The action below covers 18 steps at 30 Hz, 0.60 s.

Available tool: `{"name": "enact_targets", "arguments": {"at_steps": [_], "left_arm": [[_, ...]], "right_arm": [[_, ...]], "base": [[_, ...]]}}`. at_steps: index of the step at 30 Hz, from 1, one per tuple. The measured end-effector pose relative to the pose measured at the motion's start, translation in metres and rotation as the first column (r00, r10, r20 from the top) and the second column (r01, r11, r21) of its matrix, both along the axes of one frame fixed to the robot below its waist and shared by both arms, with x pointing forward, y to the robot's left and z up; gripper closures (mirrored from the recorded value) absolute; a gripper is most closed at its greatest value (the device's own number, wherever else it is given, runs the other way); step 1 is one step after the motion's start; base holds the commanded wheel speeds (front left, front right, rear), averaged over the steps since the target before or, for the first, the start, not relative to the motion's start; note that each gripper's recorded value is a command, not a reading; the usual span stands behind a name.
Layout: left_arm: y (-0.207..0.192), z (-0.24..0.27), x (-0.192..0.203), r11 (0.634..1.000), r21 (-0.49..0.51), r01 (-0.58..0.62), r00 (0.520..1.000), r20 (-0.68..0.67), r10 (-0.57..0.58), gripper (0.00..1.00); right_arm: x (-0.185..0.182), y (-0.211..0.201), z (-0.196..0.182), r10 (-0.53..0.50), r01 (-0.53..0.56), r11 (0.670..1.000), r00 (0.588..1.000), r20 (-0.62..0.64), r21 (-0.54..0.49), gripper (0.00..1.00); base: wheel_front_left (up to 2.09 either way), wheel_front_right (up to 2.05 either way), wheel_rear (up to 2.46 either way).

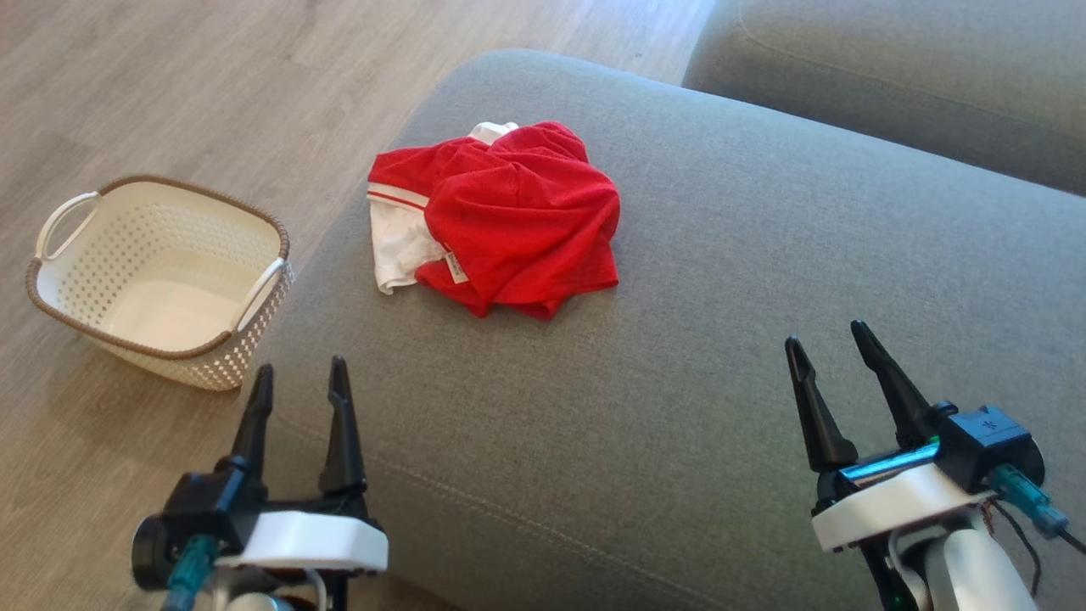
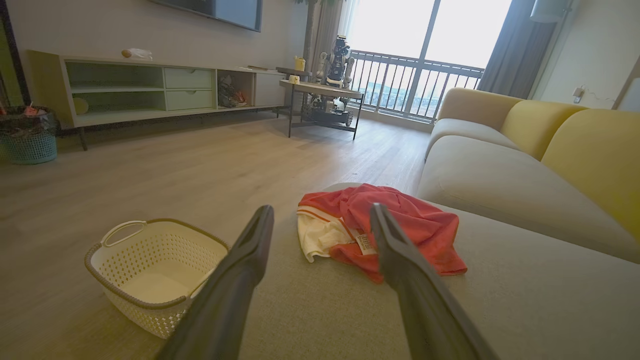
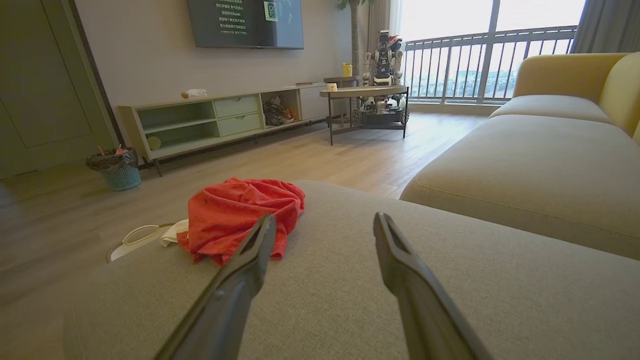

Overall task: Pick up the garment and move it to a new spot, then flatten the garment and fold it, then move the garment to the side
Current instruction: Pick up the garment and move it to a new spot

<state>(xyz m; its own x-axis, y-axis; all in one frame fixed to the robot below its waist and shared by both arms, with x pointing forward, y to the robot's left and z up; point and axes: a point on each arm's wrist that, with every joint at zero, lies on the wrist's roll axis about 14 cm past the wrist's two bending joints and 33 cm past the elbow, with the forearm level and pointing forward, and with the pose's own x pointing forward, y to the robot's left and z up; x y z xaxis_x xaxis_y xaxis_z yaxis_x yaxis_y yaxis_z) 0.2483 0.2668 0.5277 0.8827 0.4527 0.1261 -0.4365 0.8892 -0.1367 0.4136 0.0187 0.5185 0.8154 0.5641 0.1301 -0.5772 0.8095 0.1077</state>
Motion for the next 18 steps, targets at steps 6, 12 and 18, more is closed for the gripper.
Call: {"name": "enact_targets", "arguments": {"at_steps": [6, 12, 18], "left_arm": [[0.011, -0.003, 0.011, 0.999, -0.018, -0.04, 0.999, -0.017, 0.039, 0.0], [0.01, 0.003, 0.056, 0.999, 0.03, 0.025, 0.999, -0.025, -0.024, 0.0], [0.012, -0.029, 0.114, 0.988, 0.048, 0.146, 0.978, -0.158, -0.137, 0.0]], "right_arm": [[0.009, -0.007, -0.012, -0.023, 0.023, 1.0, 1.0, -0.014, -0.022, 0.0], [0.034, -0.017, -0.013, -0.066, 0.066, 0.997, 0.998, 0.017, -0.025, 0.0], [0.054, -0.031, -0.013, -0.104, 0.105, 0.994, 0.994, 0.03, -0.019, 0.0]], "base": [[0.0, 0.0, 0.0], [0.0, 0.0, 0.0], [0.0, 0.0, 0.0]]}}
